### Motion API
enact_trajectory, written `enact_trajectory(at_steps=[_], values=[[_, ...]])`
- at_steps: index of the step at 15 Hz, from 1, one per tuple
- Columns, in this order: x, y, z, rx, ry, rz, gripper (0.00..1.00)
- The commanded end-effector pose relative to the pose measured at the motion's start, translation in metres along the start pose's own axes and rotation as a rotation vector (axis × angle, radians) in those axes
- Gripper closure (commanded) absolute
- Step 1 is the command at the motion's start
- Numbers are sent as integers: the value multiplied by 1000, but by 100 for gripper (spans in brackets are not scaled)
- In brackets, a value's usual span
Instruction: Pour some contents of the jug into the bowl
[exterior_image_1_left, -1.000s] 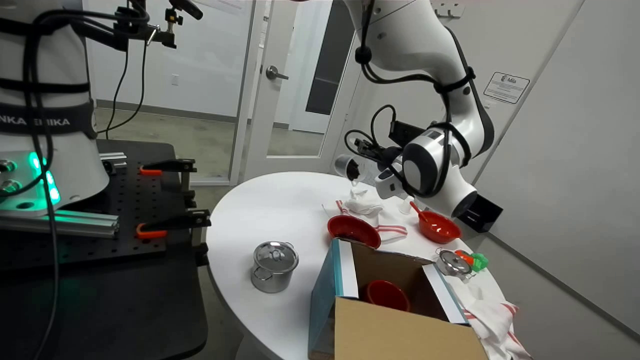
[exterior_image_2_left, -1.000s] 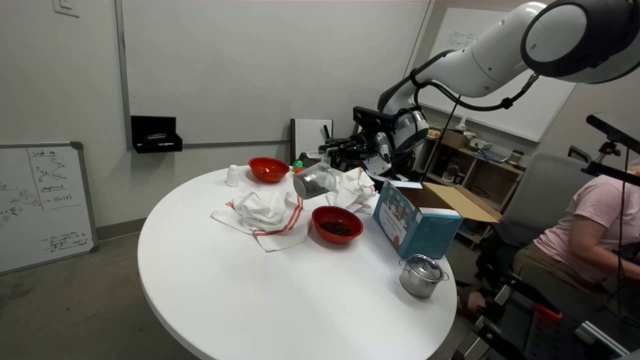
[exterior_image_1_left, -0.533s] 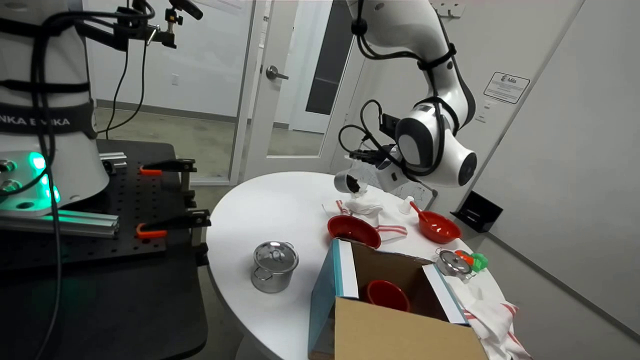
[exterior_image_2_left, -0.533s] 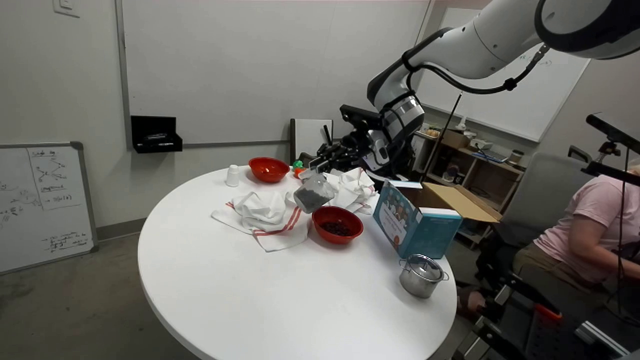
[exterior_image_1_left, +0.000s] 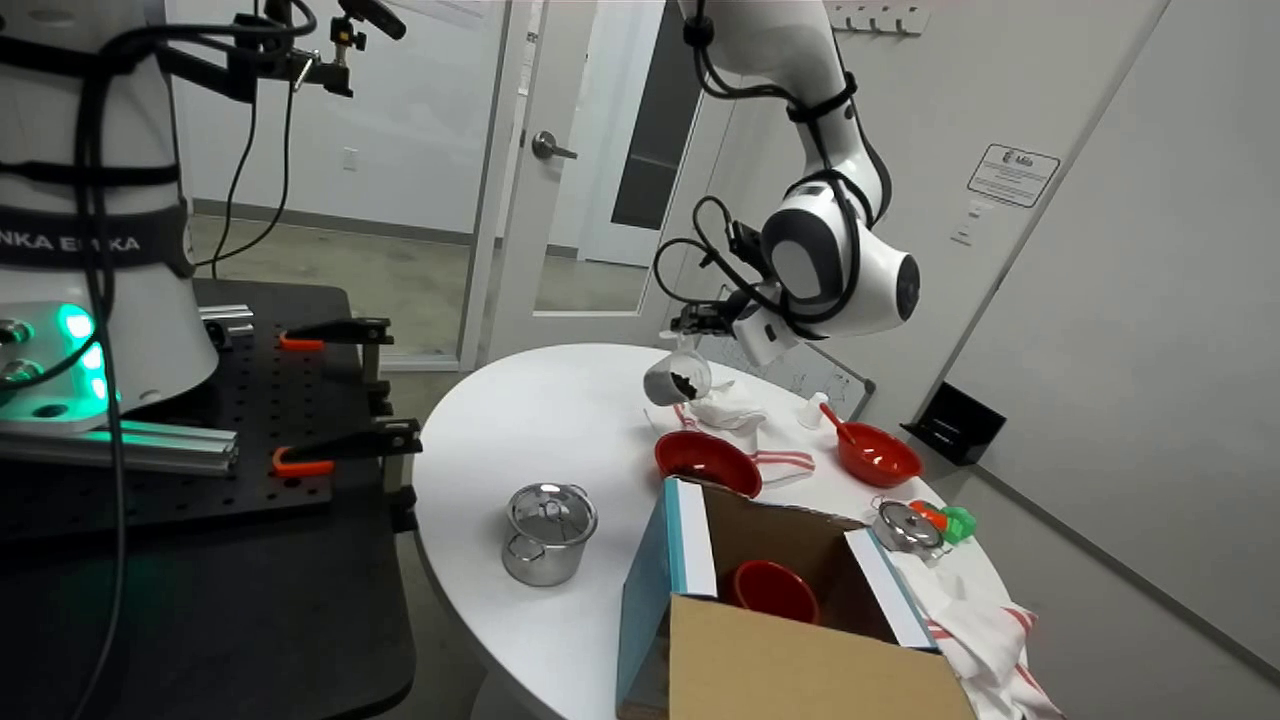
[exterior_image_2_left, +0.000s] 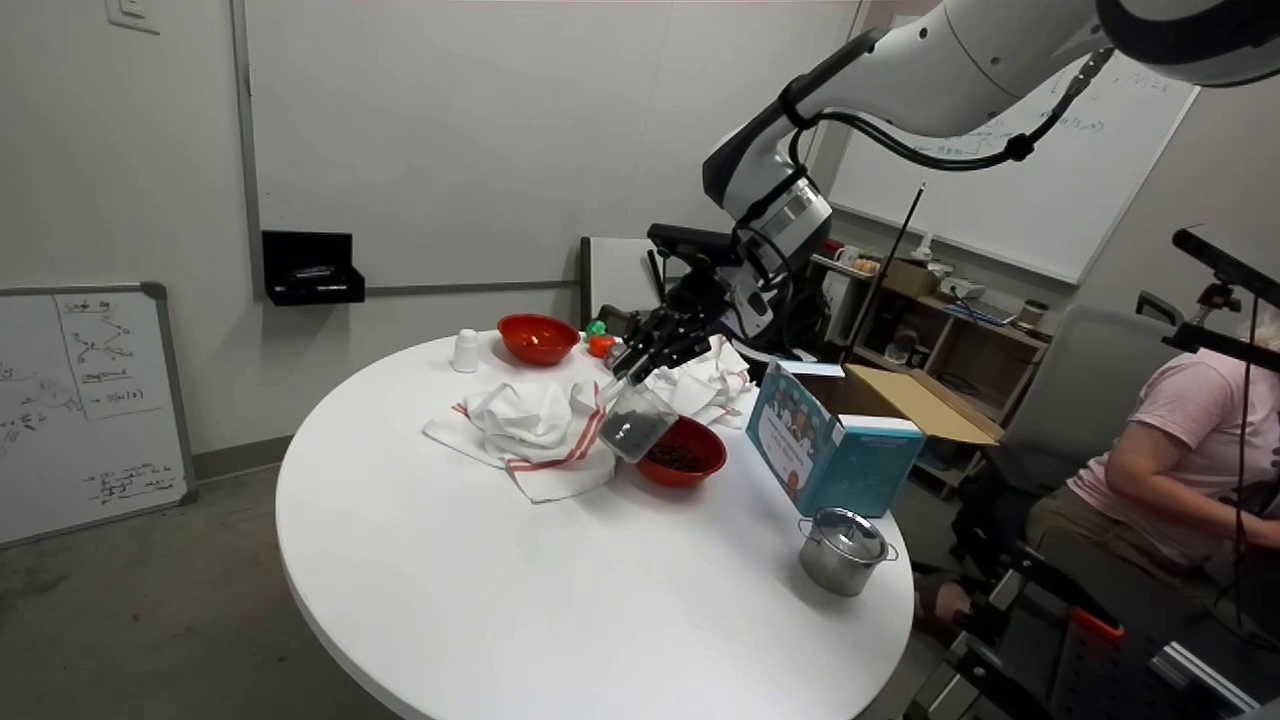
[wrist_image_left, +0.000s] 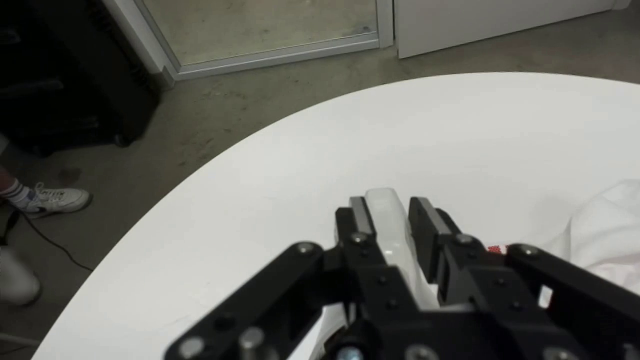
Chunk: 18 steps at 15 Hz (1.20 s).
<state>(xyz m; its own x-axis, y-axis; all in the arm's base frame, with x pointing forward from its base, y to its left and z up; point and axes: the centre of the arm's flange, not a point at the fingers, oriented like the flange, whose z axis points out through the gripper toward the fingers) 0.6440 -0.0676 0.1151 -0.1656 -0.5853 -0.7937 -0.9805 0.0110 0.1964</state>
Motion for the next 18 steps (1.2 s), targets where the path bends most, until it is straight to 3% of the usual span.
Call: enact_trajectory(at_steps=[1,5,13,18], values=[[-21,12,20,-39,75,7,94],[-34,18,45,-72,164,-8,94],[-47,13,84,-46,561,29,94],[-51,18,97,-97,674,52,94]])
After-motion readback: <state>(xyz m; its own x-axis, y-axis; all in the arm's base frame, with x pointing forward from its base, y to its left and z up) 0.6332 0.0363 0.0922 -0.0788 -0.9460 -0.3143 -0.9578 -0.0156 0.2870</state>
